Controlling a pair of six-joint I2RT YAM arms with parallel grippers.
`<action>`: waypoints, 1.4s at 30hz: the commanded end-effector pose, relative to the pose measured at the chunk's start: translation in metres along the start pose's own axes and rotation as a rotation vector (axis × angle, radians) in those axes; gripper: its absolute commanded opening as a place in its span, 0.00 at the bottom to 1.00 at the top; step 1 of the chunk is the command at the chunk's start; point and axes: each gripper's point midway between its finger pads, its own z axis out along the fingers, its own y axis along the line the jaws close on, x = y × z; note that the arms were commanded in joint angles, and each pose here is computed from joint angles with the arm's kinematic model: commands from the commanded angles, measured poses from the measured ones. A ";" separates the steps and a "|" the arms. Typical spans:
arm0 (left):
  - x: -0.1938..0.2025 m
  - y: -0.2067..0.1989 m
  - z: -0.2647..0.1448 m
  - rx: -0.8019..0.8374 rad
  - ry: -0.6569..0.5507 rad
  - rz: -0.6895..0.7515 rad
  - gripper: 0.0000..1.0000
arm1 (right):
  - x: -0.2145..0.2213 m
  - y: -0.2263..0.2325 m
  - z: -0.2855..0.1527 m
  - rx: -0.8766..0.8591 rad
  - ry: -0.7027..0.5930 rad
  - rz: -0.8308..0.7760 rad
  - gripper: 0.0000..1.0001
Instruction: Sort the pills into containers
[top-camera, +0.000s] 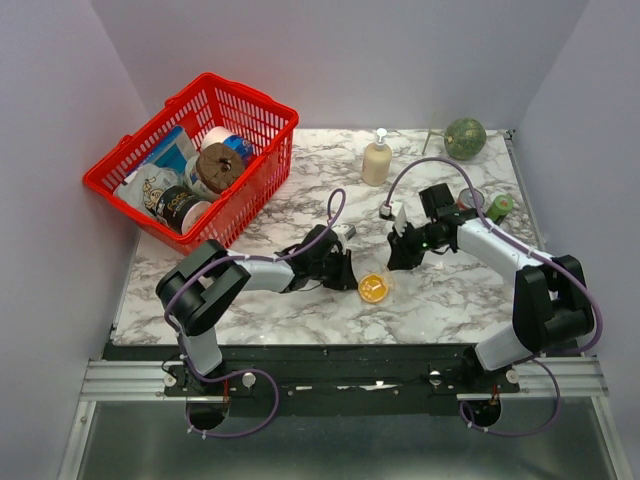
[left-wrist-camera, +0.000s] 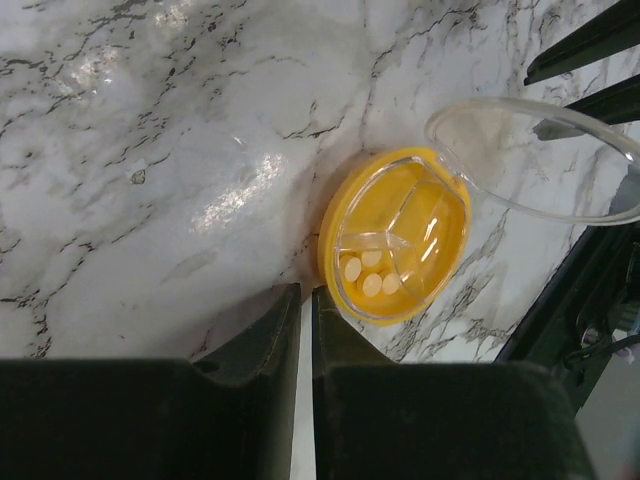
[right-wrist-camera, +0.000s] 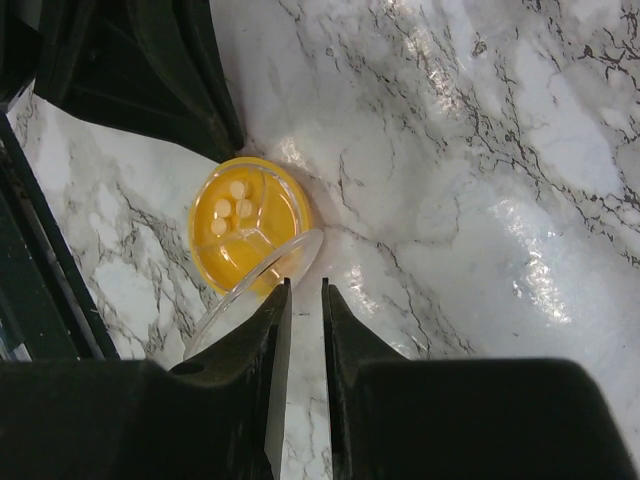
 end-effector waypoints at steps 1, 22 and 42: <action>0.007 0.002 0.005 -0.007 0.018 -0.018 0.18 | 0.004 0.006 0.004 -0.012 0.021 -0.011 0.25; 0.001 -0.010 -0.043 0.047 -0.073 0.011 0.46 | -0.002 0.000 -0.014 0.090 0.022 -0.051 0.28; 0.017 -0.040 -0.024 0.226 0.014 -0.033 0.48 | -0.006 0.038 -0.017 -0.092 -0.014 -0.047 0.30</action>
